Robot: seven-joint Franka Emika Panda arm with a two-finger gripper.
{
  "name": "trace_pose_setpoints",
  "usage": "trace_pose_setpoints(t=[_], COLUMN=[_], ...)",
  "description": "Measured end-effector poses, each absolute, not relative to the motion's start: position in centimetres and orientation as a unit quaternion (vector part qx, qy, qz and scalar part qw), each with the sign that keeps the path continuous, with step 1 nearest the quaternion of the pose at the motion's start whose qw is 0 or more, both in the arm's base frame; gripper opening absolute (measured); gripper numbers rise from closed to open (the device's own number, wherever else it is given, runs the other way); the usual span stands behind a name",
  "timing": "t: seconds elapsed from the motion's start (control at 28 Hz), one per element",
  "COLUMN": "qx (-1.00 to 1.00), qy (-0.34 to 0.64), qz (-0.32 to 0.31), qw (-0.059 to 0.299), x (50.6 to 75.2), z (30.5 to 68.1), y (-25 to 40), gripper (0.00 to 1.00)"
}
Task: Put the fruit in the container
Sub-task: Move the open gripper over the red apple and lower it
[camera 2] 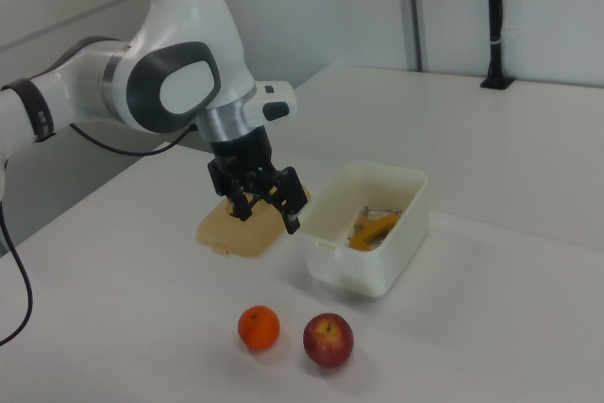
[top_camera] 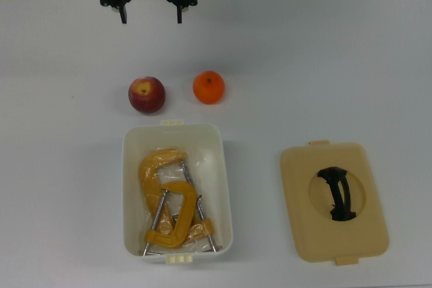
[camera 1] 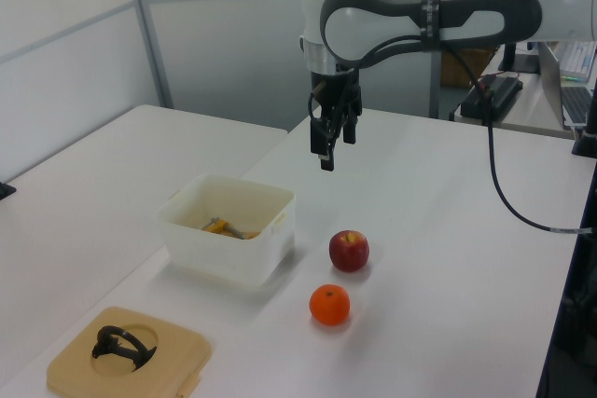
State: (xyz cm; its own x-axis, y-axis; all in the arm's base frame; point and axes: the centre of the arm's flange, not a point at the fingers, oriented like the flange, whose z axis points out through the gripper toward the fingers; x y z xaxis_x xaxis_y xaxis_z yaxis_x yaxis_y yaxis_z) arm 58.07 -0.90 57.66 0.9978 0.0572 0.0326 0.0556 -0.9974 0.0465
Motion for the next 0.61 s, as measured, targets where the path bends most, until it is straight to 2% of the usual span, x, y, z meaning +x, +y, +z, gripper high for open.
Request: trace_pose_setpoints(t=[0.32,0.61], qx=[0.999,0.998], qy=[0.049,0.057], qz=[0.001,0.023], qw=[0.023,0.024], x=[57.6,58.2], z=[55.9,50.2], y=[-2.5,-2.7], gripper=[1.00,1.00])
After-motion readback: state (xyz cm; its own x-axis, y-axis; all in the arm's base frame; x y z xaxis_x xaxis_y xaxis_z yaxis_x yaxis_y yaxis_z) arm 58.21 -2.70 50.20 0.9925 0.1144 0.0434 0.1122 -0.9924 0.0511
